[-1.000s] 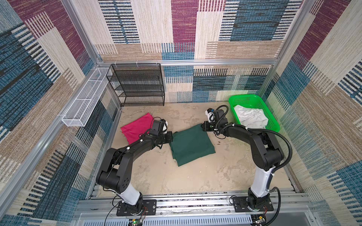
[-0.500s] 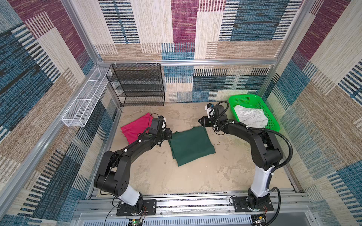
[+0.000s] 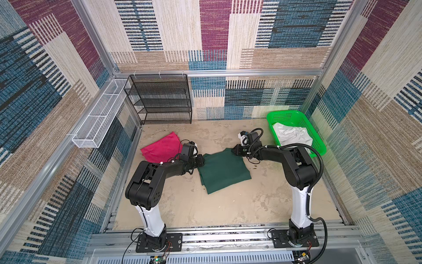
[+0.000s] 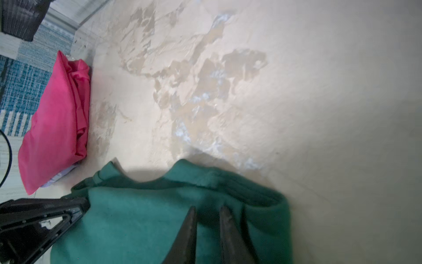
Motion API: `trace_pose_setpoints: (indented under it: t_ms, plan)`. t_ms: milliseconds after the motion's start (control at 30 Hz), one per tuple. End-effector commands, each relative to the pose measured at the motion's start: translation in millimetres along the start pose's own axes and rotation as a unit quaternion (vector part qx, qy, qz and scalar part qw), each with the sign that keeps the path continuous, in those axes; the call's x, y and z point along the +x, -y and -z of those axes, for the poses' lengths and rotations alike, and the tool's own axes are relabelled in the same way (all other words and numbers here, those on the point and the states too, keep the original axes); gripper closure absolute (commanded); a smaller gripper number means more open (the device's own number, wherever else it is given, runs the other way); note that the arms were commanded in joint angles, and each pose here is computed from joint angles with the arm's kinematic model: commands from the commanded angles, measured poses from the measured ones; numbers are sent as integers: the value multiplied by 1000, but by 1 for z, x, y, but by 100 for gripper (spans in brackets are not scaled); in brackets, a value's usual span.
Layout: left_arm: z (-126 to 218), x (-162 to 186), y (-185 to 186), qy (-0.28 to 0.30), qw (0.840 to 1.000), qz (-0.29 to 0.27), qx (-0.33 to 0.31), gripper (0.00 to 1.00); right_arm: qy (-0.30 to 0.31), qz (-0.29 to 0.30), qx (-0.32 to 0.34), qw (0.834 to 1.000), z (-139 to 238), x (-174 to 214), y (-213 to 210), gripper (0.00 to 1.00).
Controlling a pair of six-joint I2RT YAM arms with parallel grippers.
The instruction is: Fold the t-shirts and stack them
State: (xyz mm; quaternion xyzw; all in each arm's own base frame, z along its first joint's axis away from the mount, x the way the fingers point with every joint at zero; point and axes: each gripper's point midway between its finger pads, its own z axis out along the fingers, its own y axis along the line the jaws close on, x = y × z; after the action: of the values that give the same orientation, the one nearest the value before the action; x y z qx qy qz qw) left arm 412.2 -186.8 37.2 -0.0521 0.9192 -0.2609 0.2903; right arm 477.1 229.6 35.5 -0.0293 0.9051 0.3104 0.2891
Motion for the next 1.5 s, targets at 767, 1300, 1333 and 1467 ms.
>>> trace_pose_setpoints:
  t_ms: [767,1300,1333,1467]
  plan:
    - [17,28,20,17,999,-5,44,82,5,-56,1,998,69,63,-12,75]
    - [67,70,86,-40,992,-72,98,82,13,-30,1,999,120,76,-34,74]
    - [69,76,90,-43,991,-71,105,82,8,-37,-19,999,120,81,-41,74]
    - [65,101,92,-57,990,-52,120,82,-9,-64,-47,997,116,107,-42,74]
